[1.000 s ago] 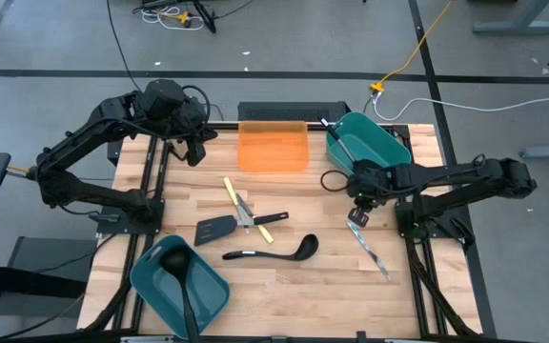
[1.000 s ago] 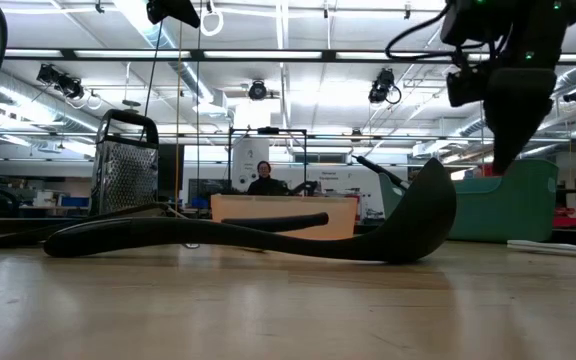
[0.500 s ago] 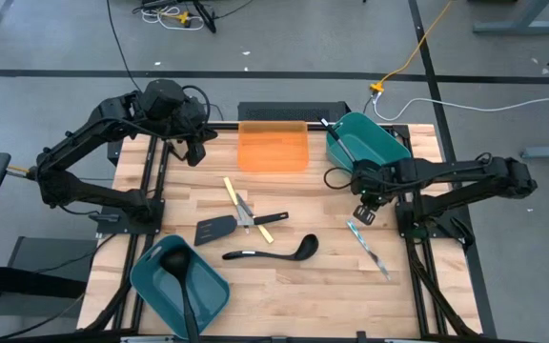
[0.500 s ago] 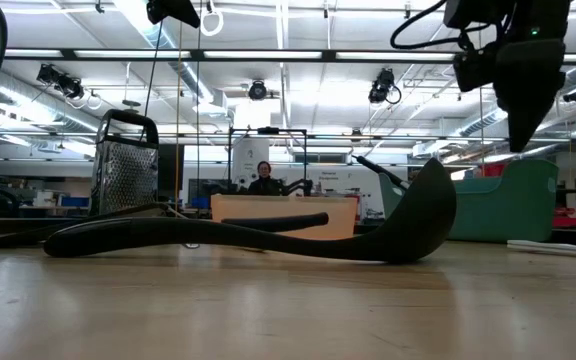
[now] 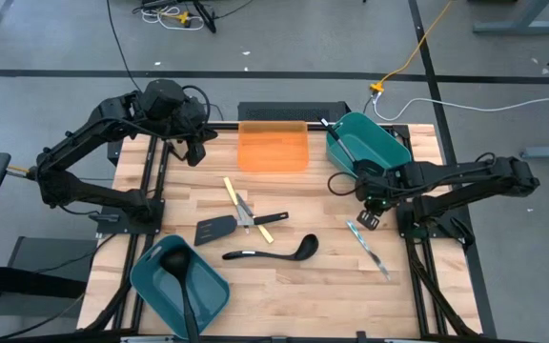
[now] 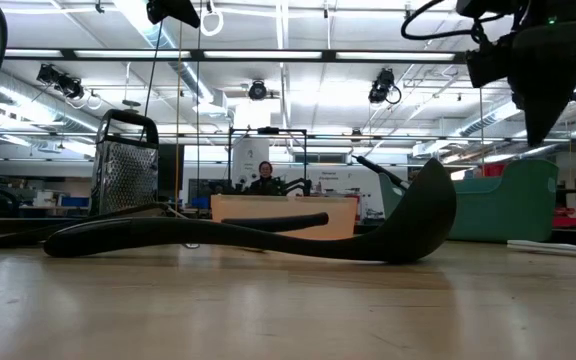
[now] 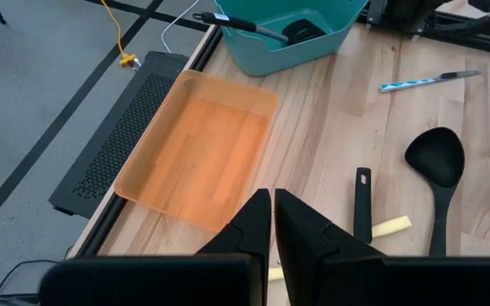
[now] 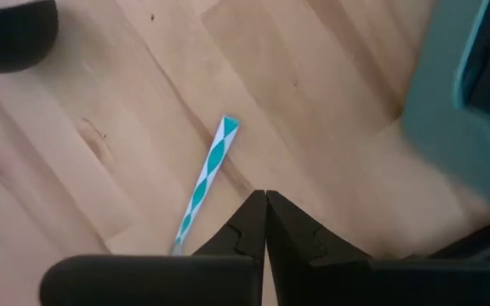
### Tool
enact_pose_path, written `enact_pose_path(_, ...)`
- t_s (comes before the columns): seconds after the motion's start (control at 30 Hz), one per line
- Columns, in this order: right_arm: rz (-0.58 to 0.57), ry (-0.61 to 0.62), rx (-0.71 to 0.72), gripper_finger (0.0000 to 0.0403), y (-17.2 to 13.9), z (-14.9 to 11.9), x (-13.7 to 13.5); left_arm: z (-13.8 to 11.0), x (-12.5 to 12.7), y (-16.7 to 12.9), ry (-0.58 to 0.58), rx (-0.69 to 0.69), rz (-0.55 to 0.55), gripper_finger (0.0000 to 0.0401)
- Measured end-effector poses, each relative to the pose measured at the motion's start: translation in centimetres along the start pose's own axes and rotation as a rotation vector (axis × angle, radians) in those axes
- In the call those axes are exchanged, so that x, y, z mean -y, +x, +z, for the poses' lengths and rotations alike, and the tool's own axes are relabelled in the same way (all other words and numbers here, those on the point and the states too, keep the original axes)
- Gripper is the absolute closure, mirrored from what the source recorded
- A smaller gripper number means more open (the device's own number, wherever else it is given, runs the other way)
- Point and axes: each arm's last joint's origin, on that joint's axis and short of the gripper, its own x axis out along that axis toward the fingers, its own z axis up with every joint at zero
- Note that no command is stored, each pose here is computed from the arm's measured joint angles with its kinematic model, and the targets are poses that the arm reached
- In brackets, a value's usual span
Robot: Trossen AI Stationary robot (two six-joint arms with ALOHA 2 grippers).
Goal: Pick & Place Kitchen Items
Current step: Put the blue knife into the orange bin
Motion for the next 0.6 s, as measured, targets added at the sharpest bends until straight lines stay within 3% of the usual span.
enact_pose_path(0.13, -0.010, 0.109, -0.038, 0.0389, 0.7, -0.4, 0.2, 0.0, 0.0, 0.0, 0.000, 0.000, 0.000, 0.0379)
enact_pose_path(0.3, -0.009, 0.125, -0.055, 0.0378, 1.0, -0.6, 0.3, 0.0, 0.0, 0.0, 0.000, 0.000, 0.000, 0.0379)
enact_pose_path(0.6, -0.002, 0.134, -0.054, 0.0311, 2.0, 0.0, -1.0, 0.0, 0.0, 0.0, 0.000, 0.000, 0.000, 0.0379)
